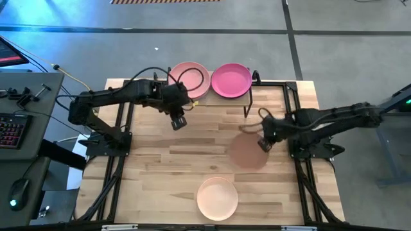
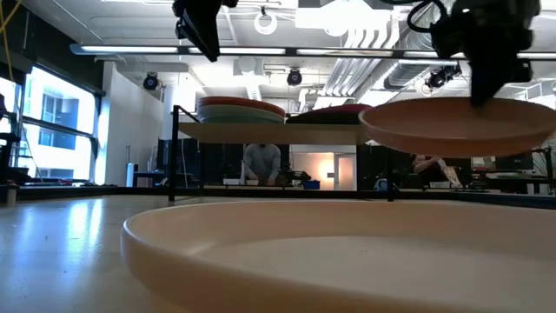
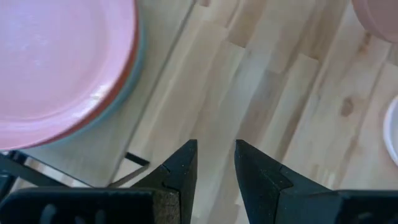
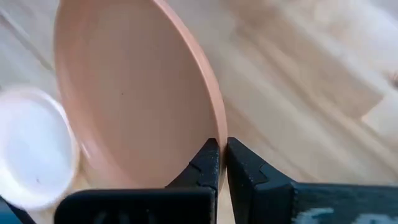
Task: Place and stack plates onto a shelf
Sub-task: Stack the brown plate on top of the pink plate on the shelf
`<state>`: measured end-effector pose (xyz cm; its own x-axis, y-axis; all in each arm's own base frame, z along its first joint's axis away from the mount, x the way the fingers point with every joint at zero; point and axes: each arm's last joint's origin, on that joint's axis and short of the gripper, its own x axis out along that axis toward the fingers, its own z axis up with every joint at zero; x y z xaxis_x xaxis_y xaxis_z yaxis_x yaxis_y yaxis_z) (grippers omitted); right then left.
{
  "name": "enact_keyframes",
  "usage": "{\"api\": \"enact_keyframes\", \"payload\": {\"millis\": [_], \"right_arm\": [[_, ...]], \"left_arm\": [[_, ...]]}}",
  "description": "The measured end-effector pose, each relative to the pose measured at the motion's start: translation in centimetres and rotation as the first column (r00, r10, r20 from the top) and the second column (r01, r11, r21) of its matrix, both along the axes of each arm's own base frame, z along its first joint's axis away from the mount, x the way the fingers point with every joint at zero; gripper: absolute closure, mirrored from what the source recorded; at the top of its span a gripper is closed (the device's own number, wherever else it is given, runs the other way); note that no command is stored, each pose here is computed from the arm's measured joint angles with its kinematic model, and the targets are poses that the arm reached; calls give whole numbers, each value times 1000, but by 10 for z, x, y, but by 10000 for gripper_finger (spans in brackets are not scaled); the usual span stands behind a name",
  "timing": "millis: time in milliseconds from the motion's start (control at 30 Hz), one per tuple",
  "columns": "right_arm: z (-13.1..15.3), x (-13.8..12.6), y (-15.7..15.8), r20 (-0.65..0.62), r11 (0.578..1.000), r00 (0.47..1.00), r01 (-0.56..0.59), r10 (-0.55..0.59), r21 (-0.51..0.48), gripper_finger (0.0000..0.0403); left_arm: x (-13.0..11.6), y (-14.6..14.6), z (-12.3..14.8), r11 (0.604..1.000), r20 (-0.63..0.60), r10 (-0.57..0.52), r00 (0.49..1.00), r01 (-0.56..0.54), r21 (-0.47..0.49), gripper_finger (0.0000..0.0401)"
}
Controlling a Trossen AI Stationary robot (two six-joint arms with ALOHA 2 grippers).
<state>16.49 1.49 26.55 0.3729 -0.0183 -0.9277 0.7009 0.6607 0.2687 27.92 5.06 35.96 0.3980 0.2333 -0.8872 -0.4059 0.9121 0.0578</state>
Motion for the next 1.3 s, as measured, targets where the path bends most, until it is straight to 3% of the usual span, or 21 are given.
{"api": "enact_keyframes", "payload": {"millis": [233,433,667,867,1033,1300], "right_arm": [[17,3,-35,214,994,972,105,-96,-35,403],[54,4,-65,345,973,926,202,-152,-112,403],[112,6,-109,422,881,889,336,-179,-333,403],[143,17,-157,388,822,910,331,-147,-464,403],[148,27,-203,329,843,933,292,-147,-452,403],[141,33,-265,221,928,963,220,-157,-301,403]], "left_arm": [[-4,19,0,999,-3,53,999,-53,0,304],[-8,34,0,995,-3,103,995,-103,1,304],[-12,46,0,990,-4,143,990,-143,3,304],[-15,52,0,986,-4,168,986,-168,3,304],[-16,55,0,982,0,189,982,-189,-2,304],[-16,55,0,979,3,203,979,-203,-8,304]]}}
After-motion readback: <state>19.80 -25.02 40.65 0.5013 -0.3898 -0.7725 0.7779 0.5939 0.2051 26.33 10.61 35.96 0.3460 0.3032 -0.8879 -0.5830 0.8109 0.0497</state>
